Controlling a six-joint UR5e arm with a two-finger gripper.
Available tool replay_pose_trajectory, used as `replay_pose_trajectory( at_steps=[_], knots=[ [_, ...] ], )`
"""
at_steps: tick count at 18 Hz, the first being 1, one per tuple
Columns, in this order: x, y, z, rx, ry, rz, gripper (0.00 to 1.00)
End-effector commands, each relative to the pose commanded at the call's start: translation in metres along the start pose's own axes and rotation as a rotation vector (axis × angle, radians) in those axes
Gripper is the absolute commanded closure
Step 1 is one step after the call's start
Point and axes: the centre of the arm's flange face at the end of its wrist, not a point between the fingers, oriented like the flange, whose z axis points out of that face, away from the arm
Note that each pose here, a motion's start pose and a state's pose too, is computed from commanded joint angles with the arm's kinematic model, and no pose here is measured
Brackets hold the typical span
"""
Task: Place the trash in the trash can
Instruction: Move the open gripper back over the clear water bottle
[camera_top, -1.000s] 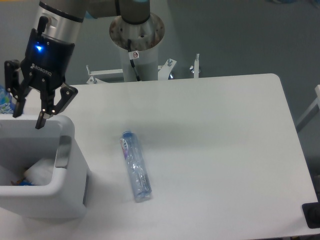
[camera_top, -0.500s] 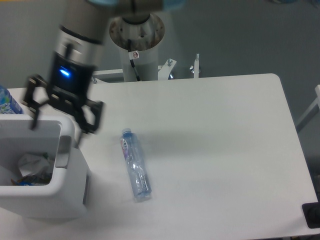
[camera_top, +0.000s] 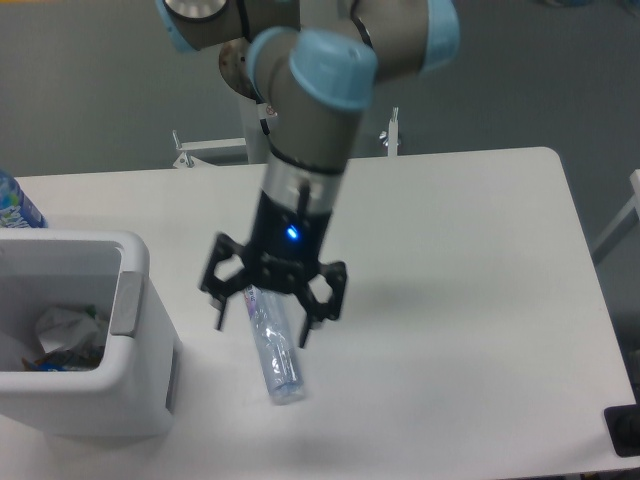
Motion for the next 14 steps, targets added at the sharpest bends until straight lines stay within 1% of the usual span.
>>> replay_pose_trajectory(
  at_steps=[3,4,5,7,12,14],
  knots=[
    [-0.004,0.008,0.037,-0.065,-0.002,-0.005,0.0],
    [-0.007,0.01,0.048,-0.087,-0.022,-0.004,0.0],
    [0.0,0.009,0.056,-0.103,-0.042,0.012,0.0],
    [0.005,0.012,0.064,-0.129,-0.07,0.023,0.0],
    [0.006,0.023,0.089,-0.222,-0.076,0.018,0.0],
    [0.008,0.027,0.103,-0.262,-0.098,0.026,0.0]
  ],
)
